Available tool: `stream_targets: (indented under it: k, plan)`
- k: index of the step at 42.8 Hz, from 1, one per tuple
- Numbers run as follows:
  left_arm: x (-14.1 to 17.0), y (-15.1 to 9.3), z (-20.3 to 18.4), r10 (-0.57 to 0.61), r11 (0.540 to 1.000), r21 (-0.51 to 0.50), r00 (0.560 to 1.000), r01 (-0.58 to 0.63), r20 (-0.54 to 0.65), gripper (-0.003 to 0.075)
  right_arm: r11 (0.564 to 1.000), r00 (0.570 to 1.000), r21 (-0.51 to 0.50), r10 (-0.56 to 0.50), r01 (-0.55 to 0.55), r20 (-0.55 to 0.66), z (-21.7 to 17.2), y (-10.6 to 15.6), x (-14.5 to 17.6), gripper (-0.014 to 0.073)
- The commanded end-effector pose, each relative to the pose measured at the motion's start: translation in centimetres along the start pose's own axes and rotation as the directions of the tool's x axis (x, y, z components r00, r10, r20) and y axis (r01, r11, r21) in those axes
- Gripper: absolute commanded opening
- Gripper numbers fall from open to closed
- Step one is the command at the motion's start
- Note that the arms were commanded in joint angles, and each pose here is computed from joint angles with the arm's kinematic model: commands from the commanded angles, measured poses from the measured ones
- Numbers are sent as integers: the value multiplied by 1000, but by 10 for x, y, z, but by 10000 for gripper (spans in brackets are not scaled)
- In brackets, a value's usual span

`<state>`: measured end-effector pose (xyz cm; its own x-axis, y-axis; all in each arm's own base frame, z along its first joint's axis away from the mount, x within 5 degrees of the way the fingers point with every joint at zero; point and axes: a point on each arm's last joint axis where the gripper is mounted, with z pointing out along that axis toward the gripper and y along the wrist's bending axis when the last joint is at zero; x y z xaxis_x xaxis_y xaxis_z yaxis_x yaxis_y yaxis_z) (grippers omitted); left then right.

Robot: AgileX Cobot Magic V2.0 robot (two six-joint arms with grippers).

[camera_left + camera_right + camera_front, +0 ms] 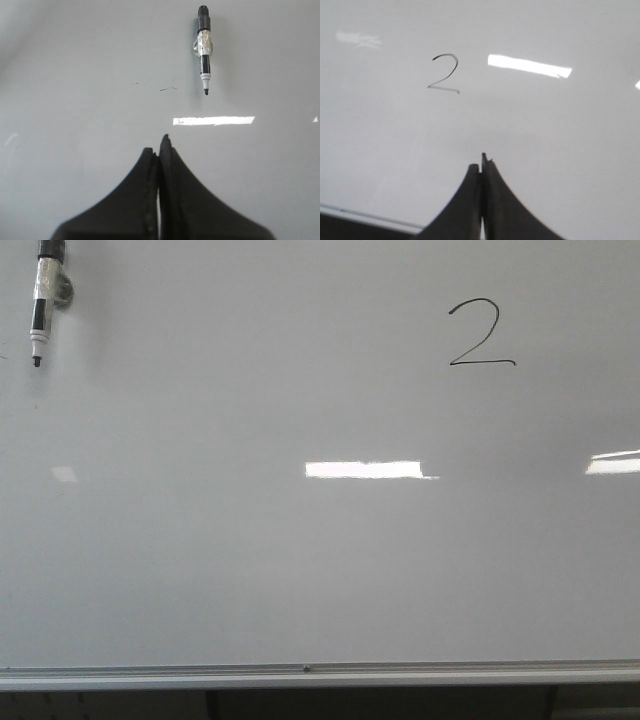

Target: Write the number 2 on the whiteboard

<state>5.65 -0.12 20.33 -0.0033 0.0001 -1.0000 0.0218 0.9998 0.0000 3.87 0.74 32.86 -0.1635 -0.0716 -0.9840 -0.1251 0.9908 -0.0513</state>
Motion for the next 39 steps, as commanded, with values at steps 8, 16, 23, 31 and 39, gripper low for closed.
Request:
stream_targets:
  k: [8, 16, 23, 31, 39]
  plan:
    - [2, 0, -1, -5, 1000, -1, 997, 5, 80, -20, 993, 954, 119, -24, -12, 299, 22, -4, 65, -70]
    - [2, 0, -1, -5, 1000, -1, 997, 5, 80, -20, 990, 950, 142, -27, -19, 311, 32, -4, 106, -70]
    - [2, 0, -1, -5, 1000, -1, 997, 5, 80, -20, 990, 960, 140, -22, -18, 279, 35, -4, 115, -70]
    - [2, 0, -1, -5, 1000, -1, 997, 5, 80, -20, 990, 960, 140, -22, -18, 278, 35, -4, 115, -70]
    - [2, 0, -1, -5, 1000, -1, 997, 5, 80, -20, 990, 960, 140, -22, -18, 278, 35, -4, 115, -70]
